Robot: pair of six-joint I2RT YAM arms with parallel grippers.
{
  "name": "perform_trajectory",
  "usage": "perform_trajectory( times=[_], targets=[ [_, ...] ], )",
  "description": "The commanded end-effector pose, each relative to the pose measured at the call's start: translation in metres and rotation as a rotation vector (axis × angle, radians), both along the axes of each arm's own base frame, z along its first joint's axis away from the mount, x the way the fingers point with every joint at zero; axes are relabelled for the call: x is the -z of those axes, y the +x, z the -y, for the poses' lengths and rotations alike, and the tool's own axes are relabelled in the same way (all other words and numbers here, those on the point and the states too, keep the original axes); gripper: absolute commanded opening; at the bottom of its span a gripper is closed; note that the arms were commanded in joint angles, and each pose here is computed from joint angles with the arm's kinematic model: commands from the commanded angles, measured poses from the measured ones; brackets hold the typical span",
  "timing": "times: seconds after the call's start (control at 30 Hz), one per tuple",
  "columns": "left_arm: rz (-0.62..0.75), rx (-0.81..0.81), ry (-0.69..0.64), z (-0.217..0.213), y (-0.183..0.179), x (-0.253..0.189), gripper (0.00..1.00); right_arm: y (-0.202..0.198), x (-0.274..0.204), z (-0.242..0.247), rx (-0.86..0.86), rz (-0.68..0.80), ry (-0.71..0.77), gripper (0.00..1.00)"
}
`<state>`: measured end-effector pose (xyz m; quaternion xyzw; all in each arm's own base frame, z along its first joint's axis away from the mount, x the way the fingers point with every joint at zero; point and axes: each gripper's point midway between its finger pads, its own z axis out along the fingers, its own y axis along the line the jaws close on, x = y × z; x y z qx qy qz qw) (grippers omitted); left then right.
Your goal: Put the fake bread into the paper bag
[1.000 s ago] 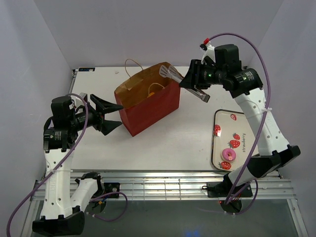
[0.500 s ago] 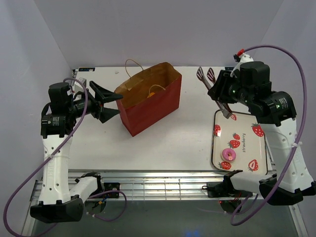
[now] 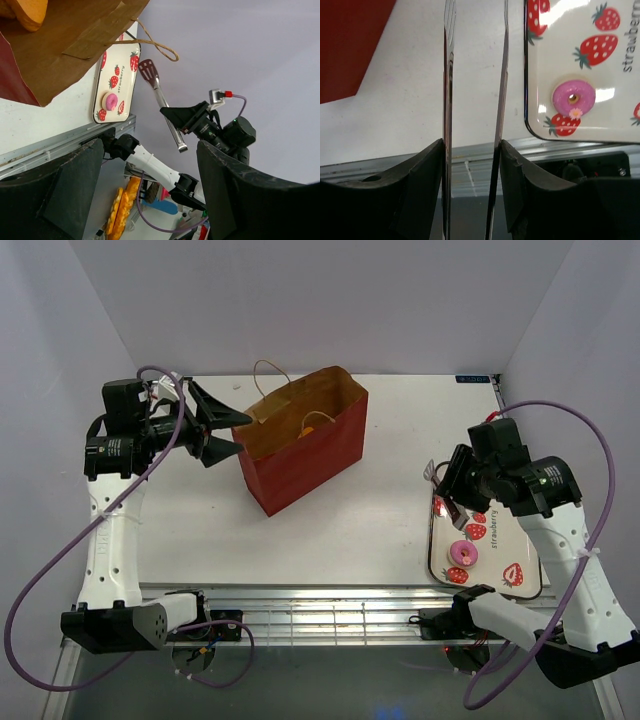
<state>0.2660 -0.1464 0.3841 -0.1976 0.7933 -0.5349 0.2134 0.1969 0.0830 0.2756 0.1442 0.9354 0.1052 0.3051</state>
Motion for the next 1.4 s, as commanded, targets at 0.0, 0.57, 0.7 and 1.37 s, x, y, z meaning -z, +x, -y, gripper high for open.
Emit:
perform_trajectory(
  times=[0.0, 0.57, 0.7, 1.37],
  targets=[
    [0.034, 0.061, -0.008, 0.003, -0.015, -0.005, 0.85, -0.019, 0.014, -0.006, 0.07, -0.075, 0.109, 0.52],
    [0.06, 0.072, -0.01, 0.004, -0.022, -0.01, 0.85, -0.031, 0.075, 0.033, 0.176, -0.233, 0.006, 0.53],
    [0.048, 0.055, -0.014, 0.004, -0.023, -0.008, 0.85, -0.035, 0.083, 0.041, 0.213, -0.255, 0.003, 0.53],
    [0.032, 0.012, -0.037, 0.004, -0.039, 0.004, 0.85, -0.048, 0.112, 0.072, 0.231, -0.339, -0.112, 0.53]
  ],
)
